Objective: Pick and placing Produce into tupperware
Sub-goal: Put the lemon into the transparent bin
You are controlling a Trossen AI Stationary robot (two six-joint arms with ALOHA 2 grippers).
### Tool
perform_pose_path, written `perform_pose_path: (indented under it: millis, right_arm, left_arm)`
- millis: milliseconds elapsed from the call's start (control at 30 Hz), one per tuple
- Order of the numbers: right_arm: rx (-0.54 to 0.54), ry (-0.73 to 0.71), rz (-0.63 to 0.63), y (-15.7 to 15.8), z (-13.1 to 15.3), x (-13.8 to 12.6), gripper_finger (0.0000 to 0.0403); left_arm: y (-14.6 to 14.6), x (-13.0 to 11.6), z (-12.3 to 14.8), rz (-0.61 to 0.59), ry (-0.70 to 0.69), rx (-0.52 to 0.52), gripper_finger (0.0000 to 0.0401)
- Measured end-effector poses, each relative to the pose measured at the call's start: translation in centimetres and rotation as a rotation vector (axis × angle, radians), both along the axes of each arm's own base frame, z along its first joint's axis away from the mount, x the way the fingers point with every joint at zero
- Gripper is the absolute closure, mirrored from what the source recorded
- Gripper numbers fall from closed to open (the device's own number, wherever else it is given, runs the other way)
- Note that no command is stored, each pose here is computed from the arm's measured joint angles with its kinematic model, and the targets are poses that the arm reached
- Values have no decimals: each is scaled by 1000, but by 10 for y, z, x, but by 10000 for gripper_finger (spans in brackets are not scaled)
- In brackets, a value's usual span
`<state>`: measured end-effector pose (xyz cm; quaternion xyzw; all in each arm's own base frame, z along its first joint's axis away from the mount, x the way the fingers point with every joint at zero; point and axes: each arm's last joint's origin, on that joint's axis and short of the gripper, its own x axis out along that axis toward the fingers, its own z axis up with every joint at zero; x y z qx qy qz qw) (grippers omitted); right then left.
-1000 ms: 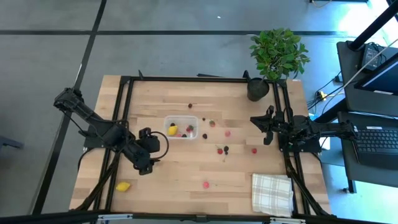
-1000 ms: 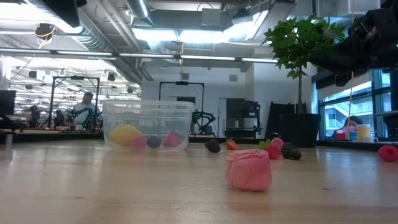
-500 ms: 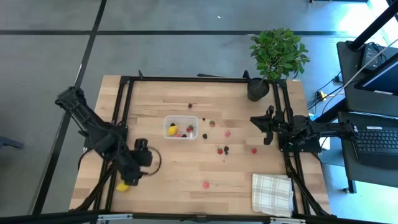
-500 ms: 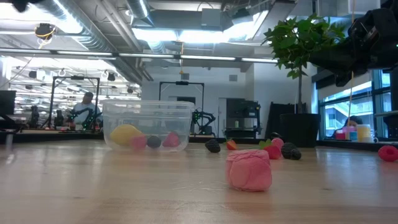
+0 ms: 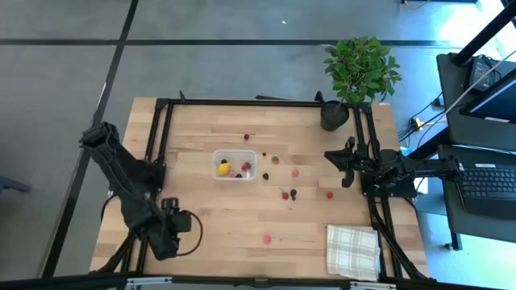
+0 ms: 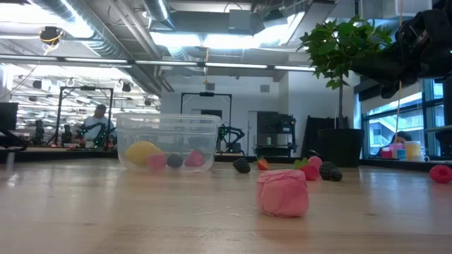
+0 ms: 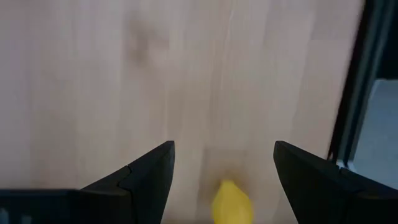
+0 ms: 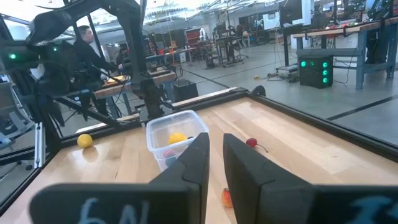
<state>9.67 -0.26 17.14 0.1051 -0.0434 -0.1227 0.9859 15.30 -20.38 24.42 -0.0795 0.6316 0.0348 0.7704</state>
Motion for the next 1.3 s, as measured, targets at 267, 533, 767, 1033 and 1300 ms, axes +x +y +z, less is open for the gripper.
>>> perform_pose_path:
  millis: [267,533,767,1033,1300]
  right_arm:
    - [0,0,0,0,0,0,352]
    - [1,0,0,0,0,0,352]
    - [0,0,0,0,0,0,352]
    - [0,0,0,0,0,0,352]
    - [1,0,0,0,0,0,352]
  left_arm:
    - [-24,-17,-19,79,70,16,136]
    - [-39,-30,-33,94,137,38,136]
    - [-47,-34,-50,149,213,80,136]
    - [-55,-38,-67,134,235,133,136]
    - [-60,-46,-73,179,239,162,136]
